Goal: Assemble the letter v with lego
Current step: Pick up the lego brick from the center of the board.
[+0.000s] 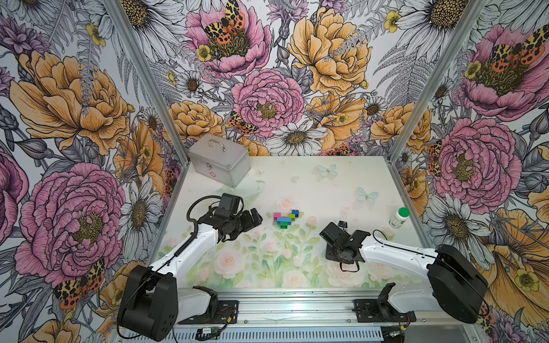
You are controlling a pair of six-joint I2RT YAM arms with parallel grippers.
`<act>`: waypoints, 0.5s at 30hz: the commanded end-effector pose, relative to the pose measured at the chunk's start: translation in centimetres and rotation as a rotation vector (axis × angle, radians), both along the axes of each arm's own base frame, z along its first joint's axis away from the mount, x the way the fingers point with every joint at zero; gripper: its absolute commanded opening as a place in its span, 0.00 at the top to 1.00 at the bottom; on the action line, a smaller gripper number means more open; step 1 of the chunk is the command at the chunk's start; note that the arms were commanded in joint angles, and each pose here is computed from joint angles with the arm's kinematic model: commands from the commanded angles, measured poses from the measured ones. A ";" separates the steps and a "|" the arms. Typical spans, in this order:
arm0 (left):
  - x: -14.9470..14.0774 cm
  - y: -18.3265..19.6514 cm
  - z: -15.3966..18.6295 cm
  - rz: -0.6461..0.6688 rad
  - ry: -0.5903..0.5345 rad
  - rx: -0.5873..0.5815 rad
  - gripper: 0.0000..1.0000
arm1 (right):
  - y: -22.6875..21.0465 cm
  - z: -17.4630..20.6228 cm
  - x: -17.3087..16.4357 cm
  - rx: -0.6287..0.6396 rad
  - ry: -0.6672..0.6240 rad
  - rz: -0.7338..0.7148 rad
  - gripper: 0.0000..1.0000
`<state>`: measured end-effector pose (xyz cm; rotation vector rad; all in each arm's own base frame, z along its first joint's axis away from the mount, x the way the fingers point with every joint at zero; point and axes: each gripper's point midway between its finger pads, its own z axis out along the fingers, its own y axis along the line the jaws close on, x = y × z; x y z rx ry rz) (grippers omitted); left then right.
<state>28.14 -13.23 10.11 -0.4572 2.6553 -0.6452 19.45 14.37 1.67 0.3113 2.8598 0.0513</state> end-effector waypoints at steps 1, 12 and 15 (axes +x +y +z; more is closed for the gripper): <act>-0.2 0.3 -0.4 0.017 0.006 0.016 0.01 | 1.3 0.0 0.8 0.026 -0.010 0.010 0.64; 0.0 -1.3 3.0 -0.038 -0.025 -0.154 0.01 | 11.4 10.7 7.2 0.212 -0.390 0.652 0.97; 0.1 -3.1 5.9 -0.100 -0.058 -0.261 0.01 | 15.5 15.6 6.8 0.317 -0.621 1.005 0.98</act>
